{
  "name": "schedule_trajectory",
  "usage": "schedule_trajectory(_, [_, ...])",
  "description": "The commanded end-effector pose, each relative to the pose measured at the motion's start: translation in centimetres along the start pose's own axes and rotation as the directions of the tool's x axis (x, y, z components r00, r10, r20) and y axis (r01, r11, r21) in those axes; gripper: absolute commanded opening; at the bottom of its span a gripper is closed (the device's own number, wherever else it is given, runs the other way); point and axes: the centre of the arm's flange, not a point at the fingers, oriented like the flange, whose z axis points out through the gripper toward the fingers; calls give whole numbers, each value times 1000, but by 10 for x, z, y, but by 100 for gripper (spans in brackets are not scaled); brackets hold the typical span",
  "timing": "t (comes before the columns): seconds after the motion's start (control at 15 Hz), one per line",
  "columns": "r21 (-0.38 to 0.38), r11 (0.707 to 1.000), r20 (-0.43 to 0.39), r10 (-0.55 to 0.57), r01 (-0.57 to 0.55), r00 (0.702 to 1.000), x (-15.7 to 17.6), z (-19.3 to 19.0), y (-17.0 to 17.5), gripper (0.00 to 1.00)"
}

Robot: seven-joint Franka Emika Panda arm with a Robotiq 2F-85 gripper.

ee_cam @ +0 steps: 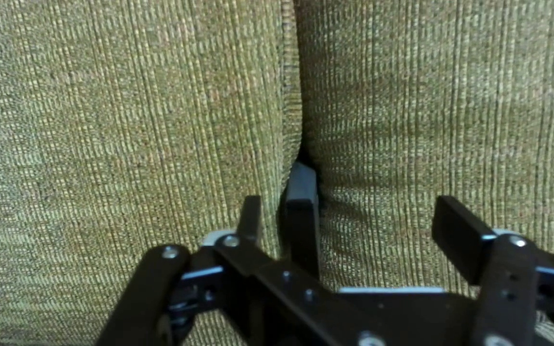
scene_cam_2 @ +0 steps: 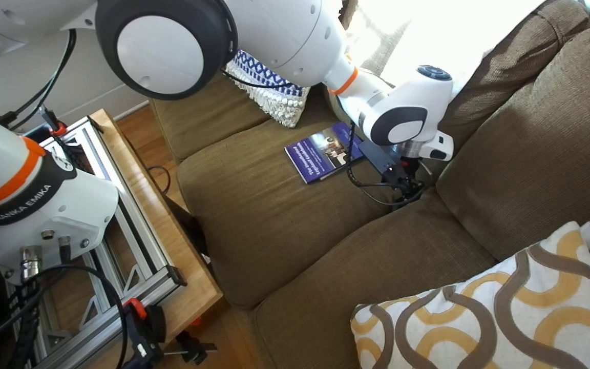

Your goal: Pick up the black remote and put it on the middle cushion of the couch

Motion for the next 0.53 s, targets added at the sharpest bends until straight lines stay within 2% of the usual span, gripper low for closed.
schedule_trajectory(0.0, [-28,1000,-5,7,-7,1000,16,34,9,98])
schedule_trajectory(0.47, [-24,999,-117,20,-23,993,12,53,22,100])
